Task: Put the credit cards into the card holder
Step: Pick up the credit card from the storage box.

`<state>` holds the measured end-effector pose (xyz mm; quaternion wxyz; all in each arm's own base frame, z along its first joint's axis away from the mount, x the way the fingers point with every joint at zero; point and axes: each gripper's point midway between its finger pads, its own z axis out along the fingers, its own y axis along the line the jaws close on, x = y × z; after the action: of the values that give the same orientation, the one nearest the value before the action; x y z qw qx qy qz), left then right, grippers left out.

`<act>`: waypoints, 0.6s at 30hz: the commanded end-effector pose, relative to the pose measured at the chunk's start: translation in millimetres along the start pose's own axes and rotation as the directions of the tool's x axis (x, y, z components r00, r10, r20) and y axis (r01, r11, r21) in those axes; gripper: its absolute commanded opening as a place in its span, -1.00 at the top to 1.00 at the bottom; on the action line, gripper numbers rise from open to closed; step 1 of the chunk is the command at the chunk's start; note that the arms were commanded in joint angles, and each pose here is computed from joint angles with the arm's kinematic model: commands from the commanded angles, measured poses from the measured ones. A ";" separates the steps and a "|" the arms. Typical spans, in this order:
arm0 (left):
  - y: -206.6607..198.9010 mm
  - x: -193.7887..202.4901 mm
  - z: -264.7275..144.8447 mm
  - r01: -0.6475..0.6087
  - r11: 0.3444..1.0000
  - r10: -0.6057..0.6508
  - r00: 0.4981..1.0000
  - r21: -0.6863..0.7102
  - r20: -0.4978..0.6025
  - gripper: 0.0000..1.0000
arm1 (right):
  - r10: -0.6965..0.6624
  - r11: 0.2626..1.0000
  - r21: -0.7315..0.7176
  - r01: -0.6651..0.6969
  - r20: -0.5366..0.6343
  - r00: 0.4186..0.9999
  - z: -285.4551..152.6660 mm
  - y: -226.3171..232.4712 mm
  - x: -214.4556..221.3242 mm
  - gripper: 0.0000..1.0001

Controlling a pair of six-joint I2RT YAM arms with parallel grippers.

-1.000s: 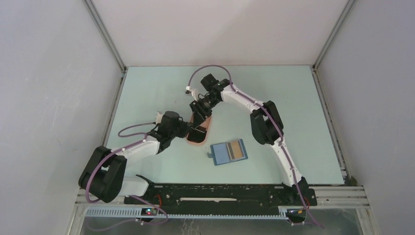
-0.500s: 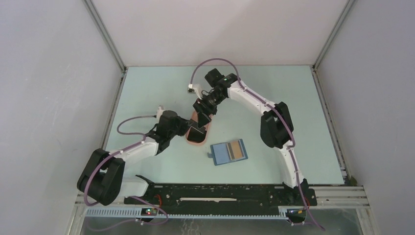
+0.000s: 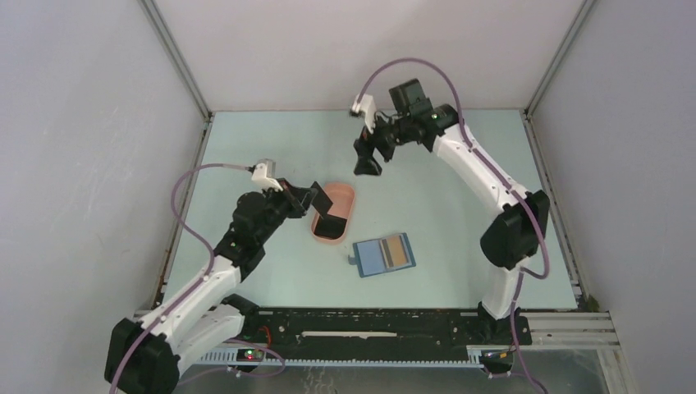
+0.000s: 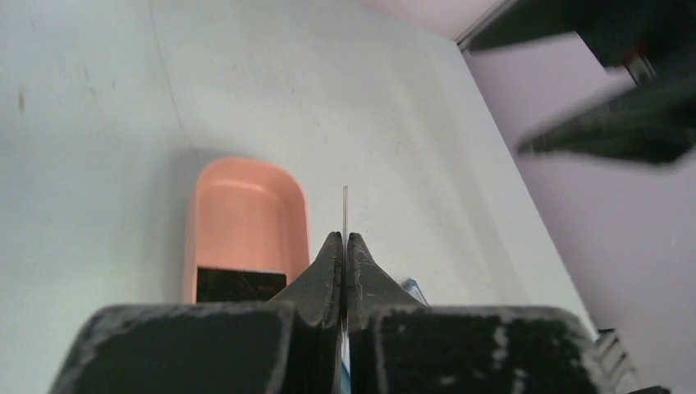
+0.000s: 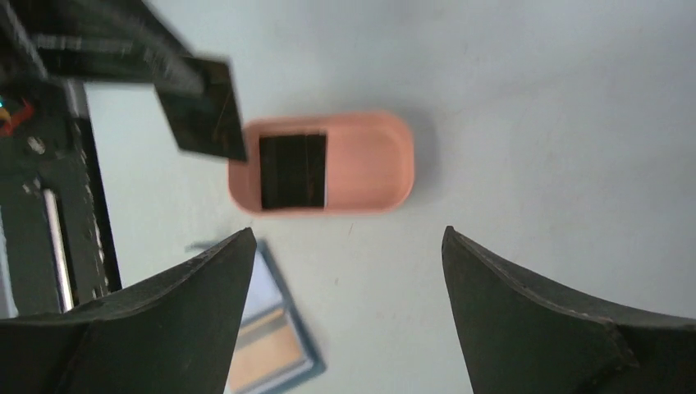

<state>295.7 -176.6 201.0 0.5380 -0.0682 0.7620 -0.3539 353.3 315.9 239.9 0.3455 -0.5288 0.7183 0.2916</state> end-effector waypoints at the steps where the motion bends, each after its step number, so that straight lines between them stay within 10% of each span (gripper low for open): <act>1: -5.4 -9.4 -14.3 -0.325 0.942 0.319 0.945 0.086 0.074 1.00 | 0.089 0.951 -0.301 -0.066 0.061 0.994 13.1 20.6 -16.6 -0.89; 9: -24.9 -2.4 -20.3 -0.530 0.814 0.517 0.847 0.235 0.121 1.00 | -0.012 0.973 -0.231 0.025 0.055 0.998 43.8 -0.2 6.2 -0.97; 18: -16.6 6.7 -30.5 -0.496 0.839 0.481 0.868 0.222 0.119 1.00 | -0.021 1.000 0.008 0.024 -0.208 0.978 120.9 -71.3 75.8 -0.82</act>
<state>269.1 -183.8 212.4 0.6205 0.1825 0.7023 -0.2974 406.5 347.0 127.7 0.2627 -0.5607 0.7213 0.3103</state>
